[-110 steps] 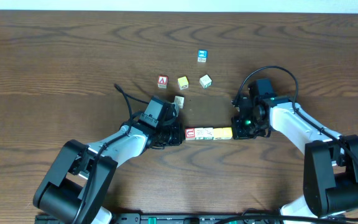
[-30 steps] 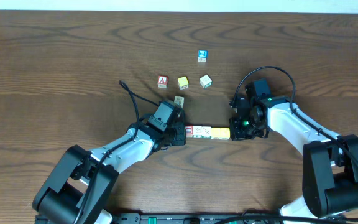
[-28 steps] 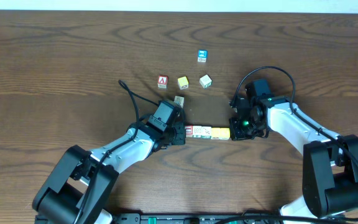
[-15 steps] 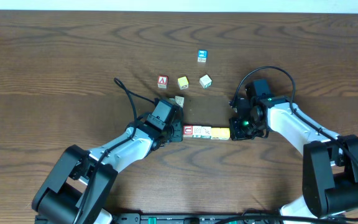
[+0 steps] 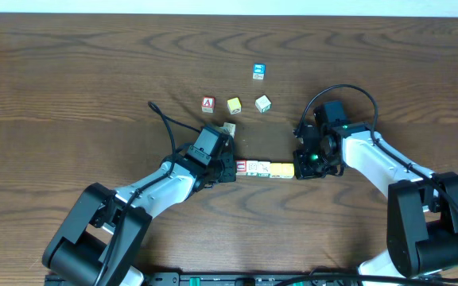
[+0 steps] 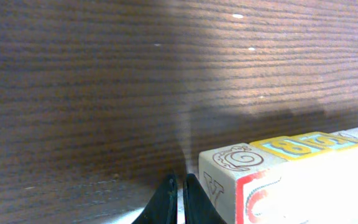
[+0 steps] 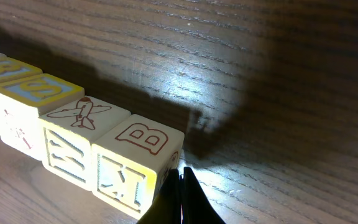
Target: Lift 5 blocks
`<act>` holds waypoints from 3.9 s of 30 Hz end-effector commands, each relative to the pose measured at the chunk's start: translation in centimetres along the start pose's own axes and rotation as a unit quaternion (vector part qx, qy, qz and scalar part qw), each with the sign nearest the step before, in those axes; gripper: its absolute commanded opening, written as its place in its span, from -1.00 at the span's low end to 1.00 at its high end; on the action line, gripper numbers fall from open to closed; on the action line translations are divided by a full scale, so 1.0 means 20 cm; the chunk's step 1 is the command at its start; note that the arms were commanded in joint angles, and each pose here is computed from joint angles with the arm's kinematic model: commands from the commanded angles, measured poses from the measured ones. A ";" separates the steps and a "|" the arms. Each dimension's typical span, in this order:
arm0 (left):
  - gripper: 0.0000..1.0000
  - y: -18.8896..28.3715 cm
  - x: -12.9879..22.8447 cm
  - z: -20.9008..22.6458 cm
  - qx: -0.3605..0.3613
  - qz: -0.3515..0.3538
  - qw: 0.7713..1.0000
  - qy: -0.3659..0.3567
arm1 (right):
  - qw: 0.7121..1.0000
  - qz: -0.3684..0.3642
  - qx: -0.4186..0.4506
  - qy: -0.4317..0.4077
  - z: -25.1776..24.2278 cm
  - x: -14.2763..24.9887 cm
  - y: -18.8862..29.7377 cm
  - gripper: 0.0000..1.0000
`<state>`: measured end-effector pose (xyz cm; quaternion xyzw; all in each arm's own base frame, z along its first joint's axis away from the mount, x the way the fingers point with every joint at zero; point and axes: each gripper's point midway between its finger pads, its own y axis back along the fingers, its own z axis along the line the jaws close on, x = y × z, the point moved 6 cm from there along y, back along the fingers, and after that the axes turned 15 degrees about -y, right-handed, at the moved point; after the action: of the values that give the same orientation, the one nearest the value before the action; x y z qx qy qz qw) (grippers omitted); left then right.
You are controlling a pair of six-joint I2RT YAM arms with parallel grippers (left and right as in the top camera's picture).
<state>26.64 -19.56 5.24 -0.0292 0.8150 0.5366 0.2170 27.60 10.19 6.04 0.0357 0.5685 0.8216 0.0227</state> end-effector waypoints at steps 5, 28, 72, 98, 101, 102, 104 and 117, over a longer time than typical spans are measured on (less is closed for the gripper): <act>-0.85 -0.02 0.02 0.01 0.009 0.009 1.000 0.000 | 1.000 -0.007 -0.013 0.017 0.04 0.00 0.02 -0.98; -0.86 -0.01 0.00 -0.05 0.052 0.015 0.998 -0.012 | 0.999 -0.004 -0.016 -0.035 0.04 0.00 0.03 -0.97; -0.86 0.04 -0.02 -0.10 0.087 0.005 0.996 -0.036 | 0.998 -0.037 -0.039 0.028 0.28 0.04 0.05 -0.97; -0.85 0.06 -0.02 -0.11 0.089 -0.001 0.995 -0.046 | 0.998 -0.034 -0.037 0.040 0.27 0.05 0.05 -0.97; -0.86 0.07 -0.03 -0.11 0.090 -0.004 0.995 -0.049 | 0.998 -0.035 -0.037 0.044 0.27 0.05 0.05 -0.98; -0.86 0.07 -0.03 -0.12 0.090 -0.006 0.995 -0.049 | 0.998 -0.034 -0.037 0.044 0.27 0.05 0.05 -0.98; -0.85 0.08 -0.04 -0.12 0.092 -0.011 0.994 -0.051 | 0.998 -0.034 -0.037 0.044 0.27 0.05 0.05 -0.97; -0.86 0.11 -0.04 -0.13 0.092 -0.012 0.994 -0.053 | 0.998 -0.034 -0.039 0.044 0.28 0.05 0.05 -0.98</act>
<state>26.71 -19.16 6.70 -0.0178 0.8232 0.5141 0.2403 28.01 12.06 7.73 -0.0064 0.6047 0.7934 0.0686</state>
